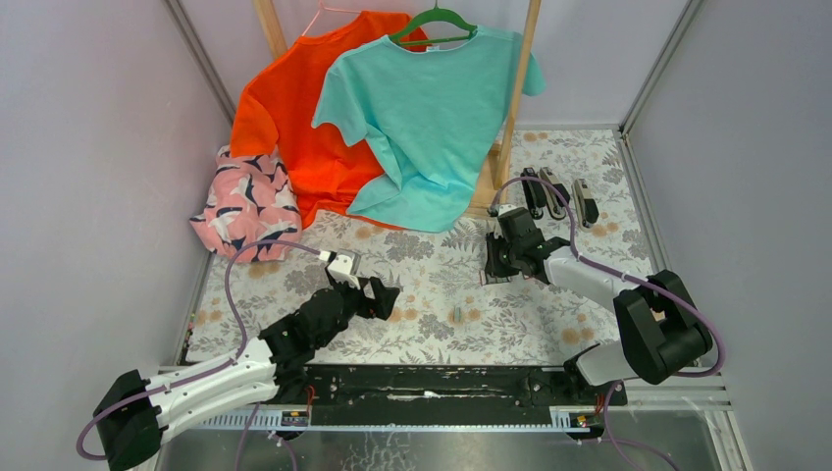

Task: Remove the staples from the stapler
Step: Place the staple in the staple box.

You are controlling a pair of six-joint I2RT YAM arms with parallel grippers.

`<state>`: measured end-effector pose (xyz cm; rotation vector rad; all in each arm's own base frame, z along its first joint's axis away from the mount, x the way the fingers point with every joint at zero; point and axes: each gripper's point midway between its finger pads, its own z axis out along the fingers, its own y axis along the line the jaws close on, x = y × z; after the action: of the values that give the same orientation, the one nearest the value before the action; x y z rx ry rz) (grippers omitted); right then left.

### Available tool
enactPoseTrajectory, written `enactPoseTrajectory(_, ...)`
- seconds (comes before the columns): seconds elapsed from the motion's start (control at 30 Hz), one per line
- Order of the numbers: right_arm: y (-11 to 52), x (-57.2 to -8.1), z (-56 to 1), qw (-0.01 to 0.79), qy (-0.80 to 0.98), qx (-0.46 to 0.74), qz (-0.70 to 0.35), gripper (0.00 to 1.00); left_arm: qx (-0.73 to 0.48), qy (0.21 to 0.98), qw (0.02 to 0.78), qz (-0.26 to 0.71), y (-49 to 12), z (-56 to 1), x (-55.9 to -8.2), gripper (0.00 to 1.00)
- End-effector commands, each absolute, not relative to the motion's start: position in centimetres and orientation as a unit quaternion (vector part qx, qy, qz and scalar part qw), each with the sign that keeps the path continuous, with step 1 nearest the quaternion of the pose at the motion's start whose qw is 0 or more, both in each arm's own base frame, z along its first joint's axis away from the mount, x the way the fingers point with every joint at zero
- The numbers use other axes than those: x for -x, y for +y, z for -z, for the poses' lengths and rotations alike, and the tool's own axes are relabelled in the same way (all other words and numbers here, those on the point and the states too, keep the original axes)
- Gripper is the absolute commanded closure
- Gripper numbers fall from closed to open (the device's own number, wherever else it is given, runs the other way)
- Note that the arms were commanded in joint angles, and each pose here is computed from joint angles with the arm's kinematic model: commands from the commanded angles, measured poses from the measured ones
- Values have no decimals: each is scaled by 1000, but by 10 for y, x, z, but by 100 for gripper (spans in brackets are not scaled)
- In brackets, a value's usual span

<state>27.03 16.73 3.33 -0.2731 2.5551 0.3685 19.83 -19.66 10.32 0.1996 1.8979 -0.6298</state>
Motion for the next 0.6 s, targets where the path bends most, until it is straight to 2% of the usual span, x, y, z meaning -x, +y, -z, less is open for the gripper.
enactPoseTrajectory(0.0, 176, -280, -48, 296, 936, 107, -161, 82, -72, 776, 556, 290, -204, -126, -203, 8)
enactPoseTrajectory(0.57, 175, -279, -38, 279, 943, 103, -150, 82, -70, 775, 557, 290, -203, -127, -203, 8)
